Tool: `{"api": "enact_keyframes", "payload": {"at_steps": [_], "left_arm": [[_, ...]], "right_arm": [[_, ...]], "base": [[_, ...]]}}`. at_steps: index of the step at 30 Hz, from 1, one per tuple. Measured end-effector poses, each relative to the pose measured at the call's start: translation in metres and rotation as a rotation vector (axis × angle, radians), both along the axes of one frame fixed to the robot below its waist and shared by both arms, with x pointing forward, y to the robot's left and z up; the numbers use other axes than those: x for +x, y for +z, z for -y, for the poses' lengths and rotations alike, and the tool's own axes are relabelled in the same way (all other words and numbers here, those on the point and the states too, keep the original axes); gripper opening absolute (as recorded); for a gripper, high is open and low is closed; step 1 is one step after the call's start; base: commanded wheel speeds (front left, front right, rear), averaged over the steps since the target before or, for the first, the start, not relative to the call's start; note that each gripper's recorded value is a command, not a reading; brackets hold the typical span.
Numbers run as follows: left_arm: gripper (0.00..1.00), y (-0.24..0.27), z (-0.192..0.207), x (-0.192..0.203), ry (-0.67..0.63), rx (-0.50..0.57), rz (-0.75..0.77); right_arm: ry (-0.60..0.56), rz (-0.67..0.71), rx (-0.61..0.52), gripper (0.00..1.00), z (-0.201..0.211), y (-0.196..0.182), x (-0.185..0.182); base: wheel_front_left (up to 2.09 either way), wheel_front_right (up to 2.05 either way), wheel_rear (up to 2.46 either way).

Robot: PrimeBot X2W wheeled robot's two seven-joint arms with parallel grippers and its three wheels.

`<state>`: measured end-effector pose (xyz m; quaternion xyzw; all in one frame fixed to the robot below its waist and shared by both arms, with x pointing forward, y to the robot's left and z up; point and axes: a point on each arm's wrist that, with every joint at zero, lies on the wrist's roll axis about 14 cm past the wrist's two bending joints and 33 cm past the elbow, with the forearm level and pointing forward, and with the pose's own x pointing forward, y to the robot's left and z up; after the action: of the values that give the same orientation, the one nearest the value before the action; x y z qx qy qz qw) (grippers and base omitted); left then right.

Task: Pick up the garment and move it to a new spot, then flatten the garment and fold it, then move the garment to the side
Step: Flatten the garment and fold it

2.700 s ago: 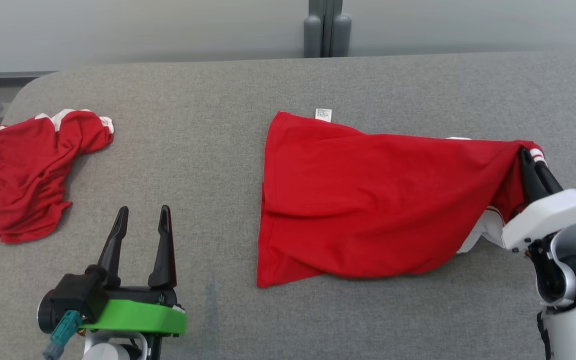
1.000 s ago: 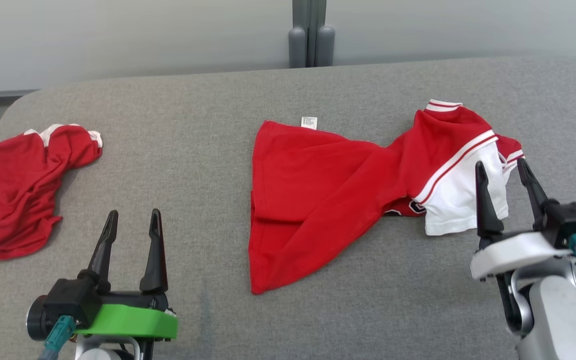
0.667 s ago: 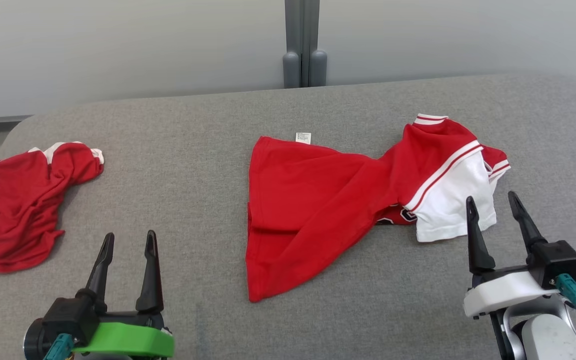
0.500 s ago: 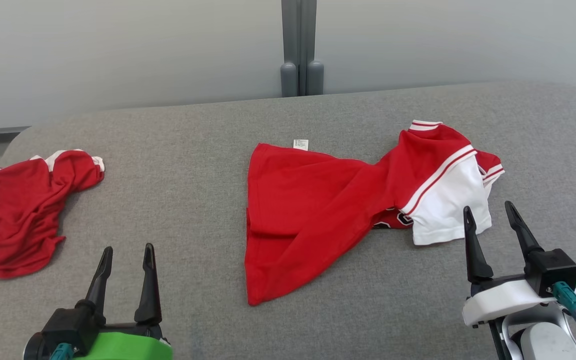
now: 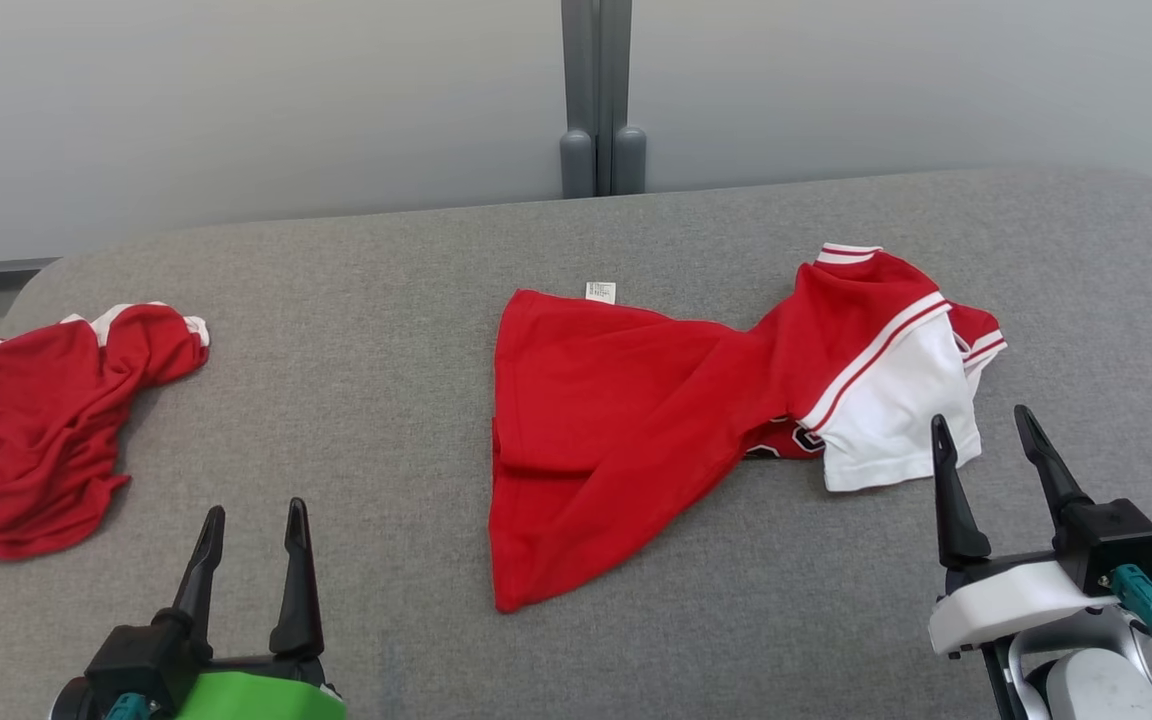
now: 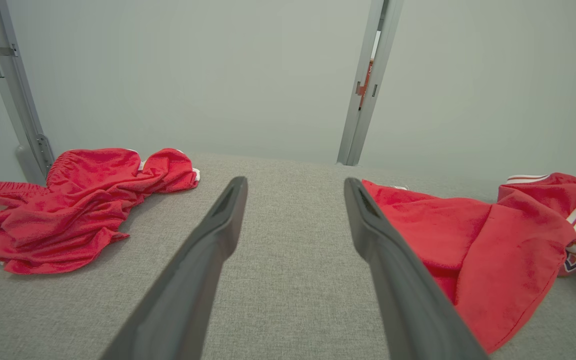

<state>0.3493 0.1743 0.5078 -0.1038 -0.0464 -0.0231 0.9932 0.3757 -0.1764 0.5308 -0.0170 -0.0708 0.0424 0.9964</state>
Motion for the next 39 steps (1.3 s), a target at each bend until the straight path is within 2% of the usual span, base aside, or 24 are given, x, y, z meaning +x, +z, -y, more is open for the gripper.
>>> {"api": "enact_keyframes", "payload": {"at_steps": [13,17,28,33,39], "left_arm": [[1.0,-0.012,0.015,0.0,-0.045,-0.002,-0.037],[1.0,-0.029,0.036,0.004,-0.119,-0.012,-0.108],[1.0,-0.098,0.114,-0.003,-0.386,-0.043,-0.444],[1.0,-0.121,0.119,-0.008,-0.409,-0.055,-0.553],[1.0,-0.129,0.121,-0.001,-0.417,-0.052,-0.577]], "right_arm": [[-0.046,-0.026,0.018,1.0,0.015,-0.002,0.004],[-0.076,-0.089,0.045,1.0,0.025,-0.011,0.011],[-0.135,-0.322,0.053,1.0,0.048,-0.058,0.038],[-0.173,-0.378,0.057,1.0,0.065,-0.075,0.049],[-0.151,-0.446,0.045,1.0,0.061,-0.097,0.065]], "base": [[0.0,0.0,0.0],[0.0,0.0,0.0],[0.0,0.0,0.0],[0.0,0.0,0.0],[0.0,0.0,0.0]]}}
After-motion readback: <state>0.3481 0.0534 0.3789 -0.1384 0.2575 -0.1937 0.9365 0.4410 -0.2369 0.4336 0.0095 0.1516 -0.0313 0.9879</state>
